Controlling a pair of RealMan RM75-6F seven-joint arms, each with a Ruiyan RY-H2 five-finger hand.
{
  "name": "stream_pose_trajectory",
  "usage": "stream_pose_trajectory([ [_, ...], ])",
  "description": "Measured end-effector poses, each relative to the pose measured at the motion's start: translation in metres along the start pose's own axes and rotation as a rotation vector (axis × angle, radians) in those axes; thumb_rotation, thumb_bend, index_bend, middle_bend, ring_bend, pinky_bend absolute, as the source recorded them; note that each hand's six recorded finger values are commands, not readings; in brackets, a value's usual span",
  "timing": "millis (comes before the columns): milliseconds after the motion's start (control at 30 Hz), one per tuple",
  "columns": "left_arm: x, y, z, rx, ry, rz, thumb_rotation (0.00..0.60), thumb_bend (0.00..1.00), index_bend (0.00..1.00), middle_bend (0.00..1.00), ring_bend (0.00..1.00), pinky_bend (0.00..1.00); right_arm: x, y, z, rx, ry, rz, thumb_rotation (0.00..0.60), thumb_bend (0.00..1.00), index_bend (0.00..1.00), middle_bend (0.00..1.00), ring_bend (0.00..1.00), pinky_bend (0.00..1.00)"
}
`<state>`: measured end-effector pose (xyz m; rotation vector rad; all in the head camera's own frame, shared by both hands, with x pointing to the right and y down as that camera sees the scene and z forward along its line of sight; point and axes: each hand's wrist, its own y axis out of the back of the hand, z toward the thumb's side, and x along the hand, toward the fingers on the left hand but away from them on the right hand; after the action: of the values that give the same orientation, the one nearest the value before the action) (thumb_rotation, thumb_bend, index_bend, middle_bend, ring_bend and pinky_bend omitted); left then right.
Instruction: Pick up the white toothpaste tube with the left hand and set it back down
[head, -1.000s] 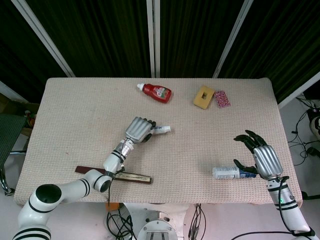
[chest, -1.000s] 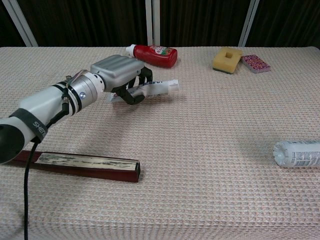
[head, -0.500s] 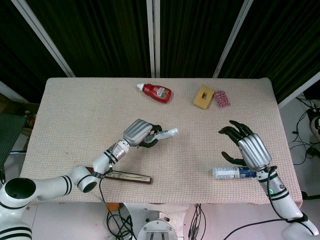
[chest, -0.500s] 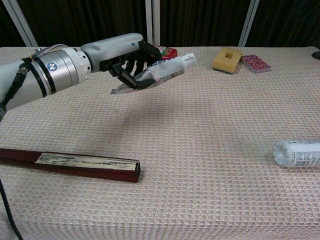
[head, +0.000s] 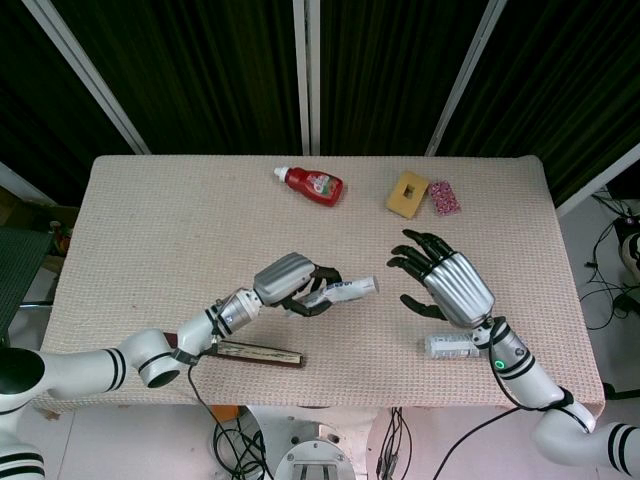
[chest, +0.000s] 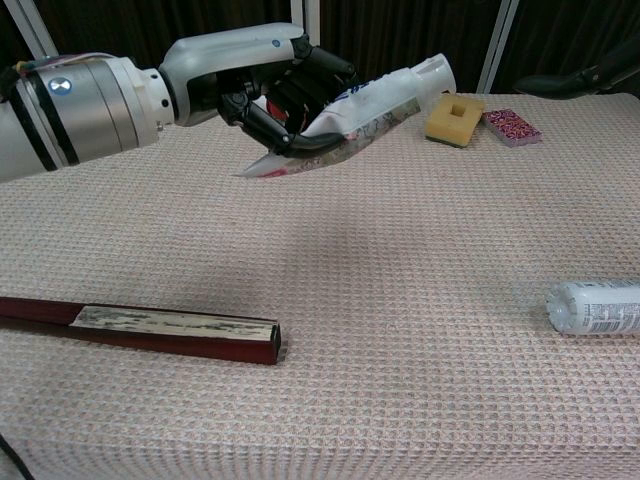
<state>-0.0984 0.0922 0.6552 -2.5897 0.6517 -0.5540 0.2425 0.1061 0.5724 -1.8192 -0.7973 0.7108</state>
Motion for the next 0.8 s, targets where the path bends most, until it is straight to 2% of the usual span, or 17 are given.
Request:
stream_pose_trajectory([
  [400, 0.001, 0.002, 0.015, -0.034, -0.054, -0.03, 0.56, 0.73, 0.62, 0.75, 0.67, 0.71, -0.007, -0.006, 0.014, 0.02, 0.084, -0.045, 0.6, 0.18, 0.42, 0.34, 0.14, 0.29],
  [800, -0.001, 0.004, 0.019, -0.042, -0.057, -0.041, 0.556, 0.74, 0.62, 0.75, 0.67, 0.71, -0.013, -0.008, 0.02, 0.011, 0.122, -0.082, 0.6, 0.2, 0.49, 0.36, 0.17, 0.3],
])
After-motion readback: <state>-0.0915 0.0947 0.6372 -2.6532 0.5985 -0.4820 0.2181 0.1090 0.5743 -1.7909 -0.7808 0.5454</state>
